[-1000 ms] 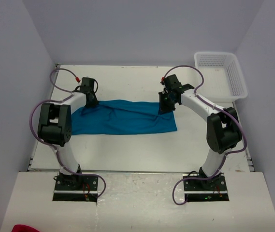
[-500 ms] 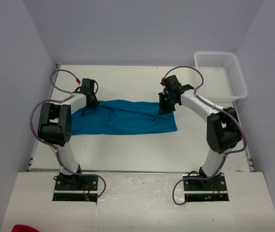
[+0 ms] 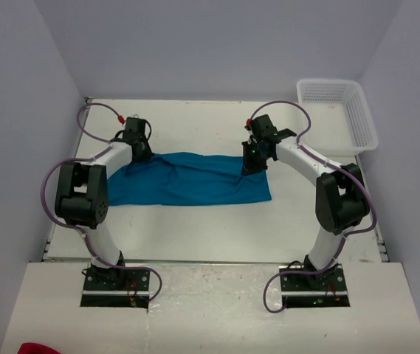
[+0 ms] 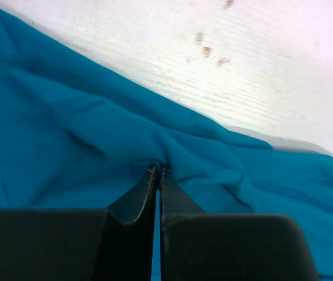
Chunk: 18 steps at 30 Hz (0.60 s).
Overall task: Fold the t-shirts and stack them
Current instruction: Fold the other side of the tshirt into a rectangle
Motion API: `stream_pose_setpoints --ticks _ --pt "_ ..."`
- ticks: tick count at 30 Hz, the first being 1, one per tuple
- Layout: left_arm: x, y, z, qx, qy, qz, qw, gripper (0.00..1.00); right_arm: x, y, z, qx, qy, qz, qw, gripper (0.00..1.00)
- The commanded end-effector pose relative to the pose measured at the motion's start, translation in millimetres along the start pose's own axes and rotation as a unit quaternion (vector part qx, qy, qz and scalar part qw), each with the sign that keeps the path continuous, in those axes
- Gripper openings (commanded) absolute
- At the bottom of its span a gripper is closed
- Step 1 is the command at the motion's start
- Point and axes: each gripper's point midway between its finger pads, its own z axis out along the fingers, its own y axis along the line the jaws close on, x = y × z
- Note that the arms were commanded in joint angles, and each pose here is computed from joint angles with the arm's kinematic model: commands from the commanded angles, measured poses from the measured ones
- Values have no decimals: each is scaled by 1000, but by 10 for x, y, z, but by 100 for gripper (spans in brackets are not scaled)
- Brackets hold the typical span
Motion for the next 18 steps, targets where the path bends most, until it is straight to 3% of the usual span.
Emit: stream_pose_setpoints --ticks 1,11,18 --pt "-281 -276 -417 32 -48 5 998 0 -101 48 -46 -1 -19 -6 1000 14" --pt "115 -407 -685 22 -39 13 999 0 -81 19 -66 6 -18 -6 1000 13" --pt "604 -132 -797 -8 -26 -13 1000 0 -57 9 -92 7 -18 -9 1000 14"
